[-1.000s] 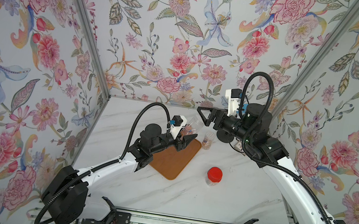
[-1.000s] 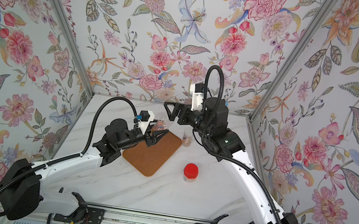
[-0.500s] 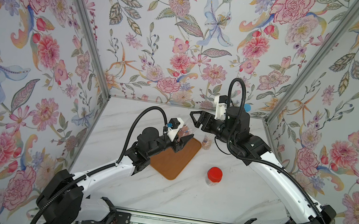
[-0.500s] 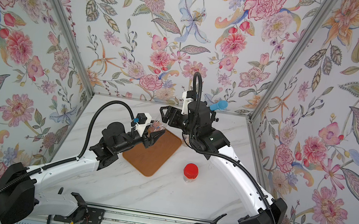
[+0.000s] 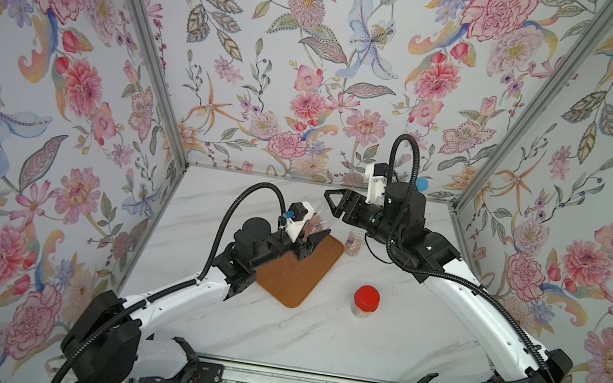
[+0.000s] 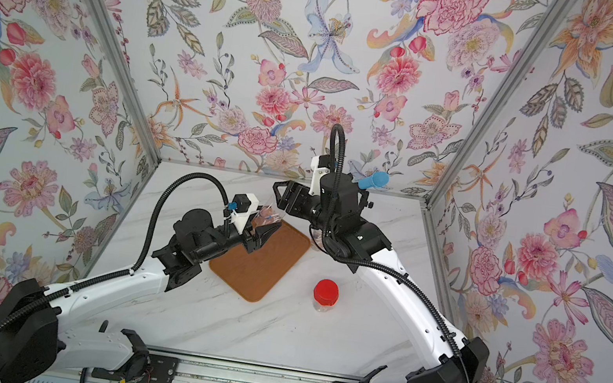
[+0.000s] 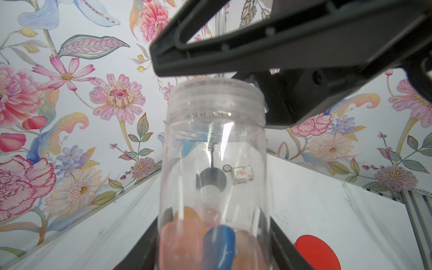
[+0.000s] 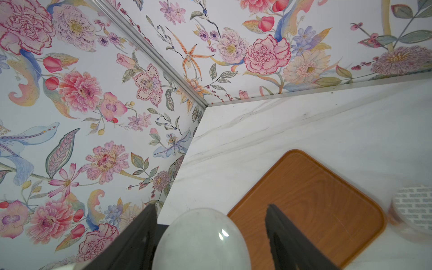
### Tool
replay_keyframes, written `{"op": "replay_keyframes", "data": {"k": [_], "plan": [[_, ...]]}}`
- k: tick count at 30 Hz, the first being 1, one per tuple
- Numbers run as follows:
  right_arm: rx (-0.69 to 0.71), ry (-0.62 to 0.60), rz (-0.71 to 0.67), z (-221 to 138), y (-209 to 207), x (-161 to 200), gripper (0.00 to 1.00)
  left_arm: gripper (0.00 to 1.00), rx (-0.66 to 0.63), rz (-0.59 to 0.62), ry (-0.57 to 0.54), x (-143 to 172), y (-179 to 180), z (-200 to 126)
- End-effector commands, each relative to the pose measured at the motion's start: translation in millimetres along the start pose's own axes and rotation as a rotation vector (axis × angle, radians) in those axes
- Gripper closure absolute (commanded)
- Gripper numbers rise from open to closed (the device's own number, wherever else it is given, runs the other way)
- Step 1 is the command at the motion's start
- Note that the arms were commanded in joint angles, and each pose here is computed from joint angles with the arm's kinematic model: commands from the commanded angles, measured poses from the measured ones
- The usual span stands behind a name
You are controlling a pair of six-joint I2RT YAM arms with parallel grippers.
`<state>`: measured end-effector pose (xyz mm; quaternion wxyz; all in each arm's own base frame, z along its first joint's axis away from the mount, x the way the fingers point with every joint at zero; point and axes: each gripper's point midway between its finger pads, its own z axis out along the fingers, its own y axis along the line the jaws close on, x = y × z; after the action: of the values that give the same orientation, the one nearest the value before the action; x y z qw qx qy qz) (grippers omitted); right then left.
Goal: Pour the candies out of the jar
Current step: Unscrew the lid from the jar.
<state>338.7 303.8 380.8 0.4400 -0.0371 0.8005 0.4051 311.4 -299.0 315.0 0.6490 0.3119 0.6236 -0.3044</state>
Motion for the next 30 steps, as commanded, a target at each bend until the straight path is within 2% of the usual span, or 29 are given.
{"op": "replay_keyframes", "data": {"k": [1, 11, 16, 22, 30], "plan": [[-0.008, 0.011, -0.003, 6.3, 3.4, 3.8, 0.26, 1.00, -0.004, 0.027, -0.050, -17.4, -2.1, -2.2], [0.005, 0.009, -0.029, 7.7, 5.5, 4.5, 0.35, 1.00, -0.007, 0.026, -0.045, -15.8, -1.8, -3.6], [0.008, 0.008, -0.043, 6.3, 5.6, 2.9, 0.33, 1.00, -0.004, 0.024, -0.046, -15.9, -2.2, -3.3], [-0.009, 0.010, -0.078, 4.5, 9.6, 1.4, 0.46, 1.00, 0.004, 0.021, -0.062, -21.9, -3.9, -4.8], [-0.182, 0.022, -0.218, -12.6, 41.1, -9.8, 0.49, 1.00, 0.073, 0.002, -0.097, -36.0, -14.0, -5.3]]}}
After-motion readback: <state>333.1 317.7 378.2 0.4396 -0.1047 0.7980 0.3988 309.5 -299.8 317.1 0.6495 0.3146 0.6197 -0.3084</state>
